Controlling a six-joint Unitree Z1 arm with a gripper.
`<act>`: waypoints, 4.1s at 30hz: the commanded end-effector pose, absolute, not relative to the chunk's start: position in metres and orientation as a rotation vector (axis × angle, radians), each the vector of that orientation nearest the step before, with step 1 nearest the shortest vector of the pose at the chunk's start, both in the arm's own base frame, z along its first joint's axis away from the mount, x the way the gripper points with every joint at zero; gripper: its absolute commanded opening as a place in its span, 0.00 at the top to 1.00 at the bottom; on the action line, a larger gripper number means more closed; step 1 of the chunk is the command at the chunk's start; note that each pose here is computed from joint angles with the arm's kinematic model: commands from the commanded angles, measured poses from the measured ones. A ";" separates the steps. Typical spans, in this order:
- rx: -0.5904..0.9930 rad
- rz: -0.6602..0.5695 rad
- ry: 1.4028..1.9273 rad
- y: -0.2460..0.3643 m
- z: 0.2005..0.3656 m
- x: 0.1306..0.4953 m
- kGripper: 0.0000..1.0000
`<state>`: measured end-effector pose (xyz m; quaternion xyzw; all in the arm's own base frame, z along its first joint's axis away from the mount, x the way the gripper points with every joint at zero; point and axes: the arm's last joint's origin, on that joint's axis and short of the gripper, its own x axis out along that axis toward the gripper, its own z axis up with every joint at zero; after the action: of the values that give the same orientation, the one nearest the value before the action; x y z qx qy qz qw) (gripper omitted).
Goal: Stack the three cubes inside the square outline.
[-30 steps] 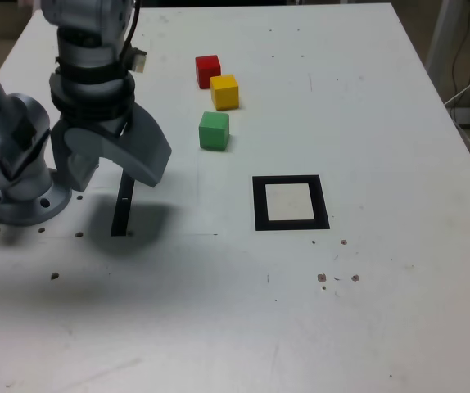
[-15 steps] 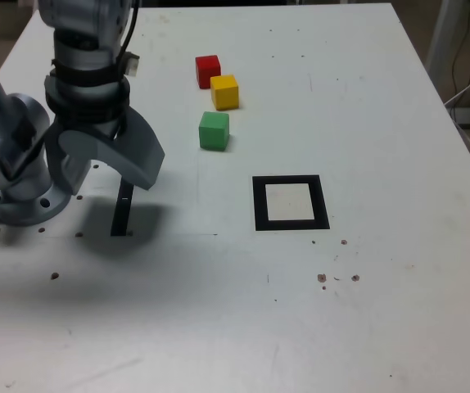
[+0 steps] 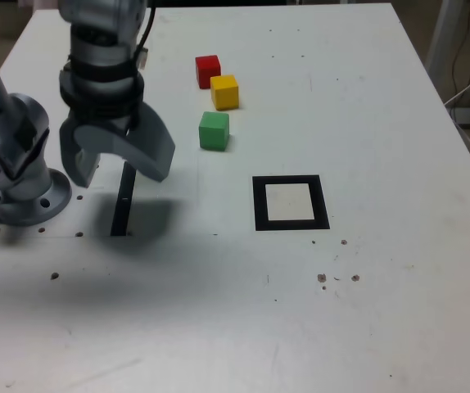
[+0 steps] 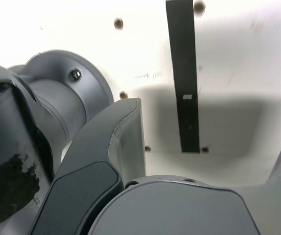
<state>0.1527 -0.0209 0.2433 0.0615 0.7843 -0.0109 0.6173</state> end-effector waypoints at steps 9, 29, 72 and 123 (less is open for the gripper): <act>0.118 0.033 1.814 0.004 0.259 0.169 0.01; 0.013 0.111 1.822 0.099 0.279 0.218 0.01; -0.205 0.168 1.887 0.297 0.225 0.261 0.06; -0.115 0.153 1.832 0.265 0.271 0.268 0.67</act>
<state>0.2667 0.2728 0.2620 -0.0559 0.7949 0.0659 0.6006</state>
